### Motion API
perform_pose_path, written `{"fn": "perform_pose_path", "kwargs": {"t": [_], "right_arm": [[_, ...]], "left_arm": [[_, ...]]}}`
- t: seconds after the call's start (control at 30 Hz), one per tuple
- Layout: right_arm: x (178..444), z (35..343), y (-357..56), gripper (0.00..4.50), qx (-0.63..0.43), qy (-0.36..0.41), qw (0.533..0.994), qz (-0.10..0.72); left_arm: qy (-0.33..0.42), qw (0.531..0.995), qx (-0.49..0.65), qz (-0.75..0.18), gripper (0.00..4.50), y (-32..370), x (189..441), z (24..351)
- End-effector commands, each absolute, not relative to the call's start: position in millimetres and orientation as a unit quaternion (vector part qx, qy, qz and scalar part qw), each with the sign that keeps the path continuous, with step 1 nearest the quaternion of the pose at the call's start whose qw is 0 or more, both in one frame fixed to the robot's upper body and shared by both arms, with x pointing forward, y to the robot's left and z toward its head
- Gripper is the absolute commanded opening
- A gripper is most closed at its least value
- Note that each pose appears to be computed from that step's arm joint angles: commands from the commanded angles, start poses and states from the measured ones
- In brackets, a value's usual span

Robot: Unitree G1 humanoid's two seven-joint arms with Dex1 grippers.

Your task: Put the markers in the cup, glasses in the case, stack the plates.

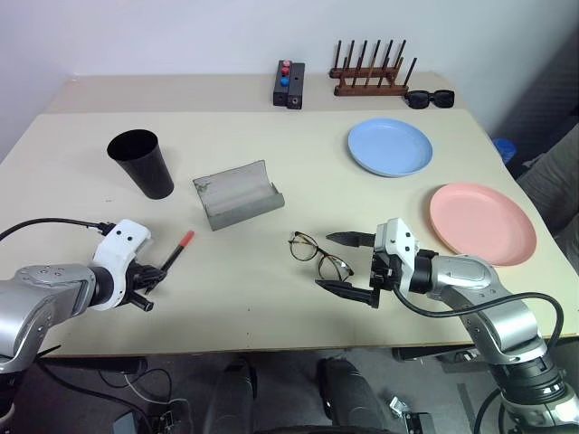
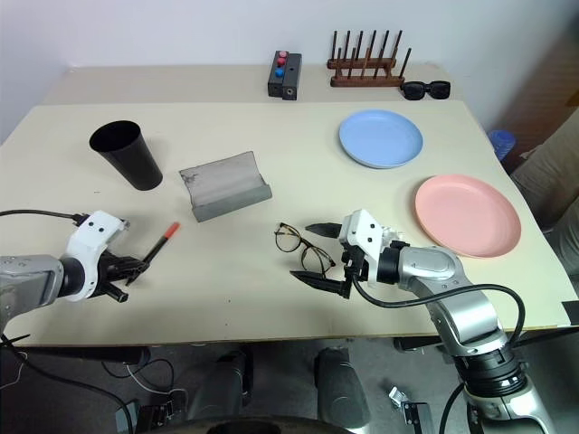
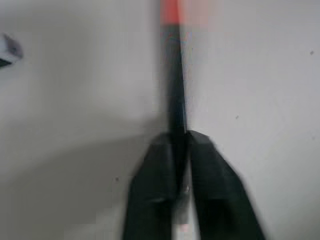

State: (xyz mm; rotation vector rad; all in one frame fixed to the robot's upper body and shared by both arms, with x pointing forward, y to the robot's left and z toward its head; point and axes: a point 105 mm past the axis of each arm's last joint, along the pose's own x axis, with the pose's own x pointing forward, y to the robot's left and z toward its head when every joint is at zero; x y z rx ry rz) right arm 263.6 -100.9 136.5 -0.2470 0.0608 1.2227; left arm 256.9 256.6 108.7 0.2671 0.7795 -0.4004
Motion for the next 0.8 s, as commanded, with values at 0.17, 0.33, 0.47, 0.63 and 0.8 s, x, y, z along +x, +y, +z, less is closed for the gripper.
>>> {"fn": "perform_pose_path", "kwargs": {"t": [0.17,0.33,0.47,0.63,0.8], "right_arm": [[273,165,-89,4.5,-0.107,-0.025,0.808,0.579],[292,188,-82,4.5,-0.073,-0.073,0.826,0.555],[303,204,-67,4.5,-0.053,-0.112,0.832,0.541],[315,221,-46,4.5,-0.023,-0.153,0.847,0.508],[323,227,-18,4.5,-0.002,-0.173,0.861,0.479]], "left_arm": [[0.27,0.937,0.118,-0.187,0.05,255,273,139],[0.055,0.982,0.085,-0.161,0.05,252,293,204],[-0.08,0.995,0.053,-0.024,0.05,277,317,246],[-0.176,0.979,0.063,0.078,0.05,279,344,276],[-0.217,0.964,0.072,0.134,0.05,284,367,286]]}}
